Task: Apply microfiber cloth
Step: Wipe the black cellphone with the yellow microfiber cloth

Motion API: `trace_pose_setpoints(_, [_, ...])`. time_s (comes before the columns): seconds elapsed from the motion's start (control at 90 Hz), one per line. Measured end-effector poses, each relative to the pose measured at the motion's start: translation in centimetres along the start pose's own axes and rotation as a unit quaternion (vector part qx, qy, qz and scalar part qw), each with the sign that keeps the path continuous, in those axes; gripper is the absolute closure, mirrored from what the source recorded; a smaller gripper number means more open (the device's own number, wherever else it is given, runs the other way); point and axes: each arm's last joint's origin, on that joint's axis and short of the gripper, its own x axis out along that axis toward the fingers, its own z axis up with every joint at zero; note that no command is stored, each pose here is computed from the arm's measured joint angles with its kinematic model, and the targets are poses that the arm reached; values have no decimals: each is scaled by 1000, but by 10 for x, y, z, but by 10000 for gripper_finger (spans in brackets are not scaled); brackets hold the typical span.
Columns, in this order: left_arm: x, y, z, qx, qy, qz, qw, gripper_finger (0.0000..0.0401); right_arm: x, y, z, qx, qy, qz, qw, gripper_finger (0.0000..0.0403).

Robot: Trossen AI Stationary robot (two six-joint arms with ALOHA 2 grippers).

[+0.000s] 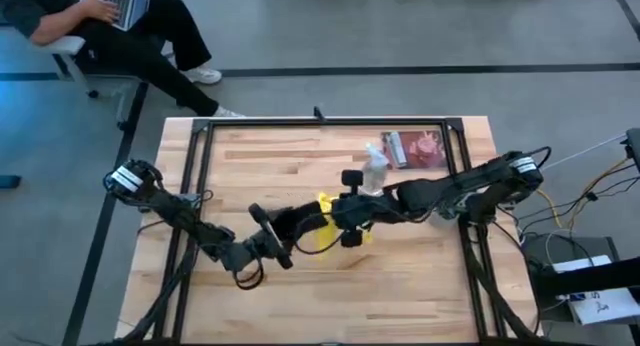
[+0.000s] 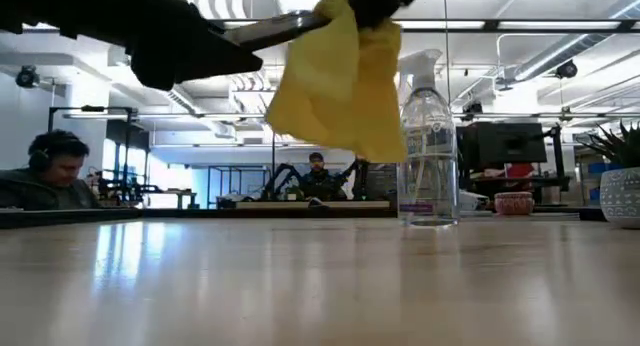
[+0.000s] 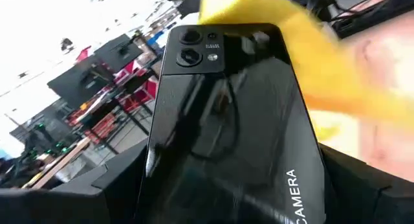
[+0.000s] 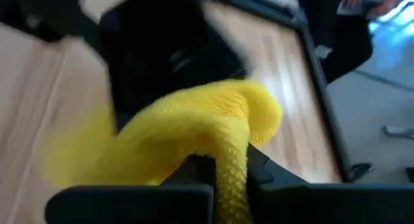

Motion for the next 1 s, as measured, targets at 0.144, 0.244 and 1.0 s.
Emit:
trace_pose_setpoints(0.144, [0,-2,2,10,-11,-23,1000,83,-6,-4,8,-21,-12,-2,1000,403])
trace_pose_setpoints(0.244, [0,-3,2,12,-15,-34,999,83,-10,-7,15,-16,-28,-4,999,403])
trace_pose_setpoints(1.0, [0,-3,-1,-6,-12,-38,999,83,-30,67,4,9,14,108,994,403])
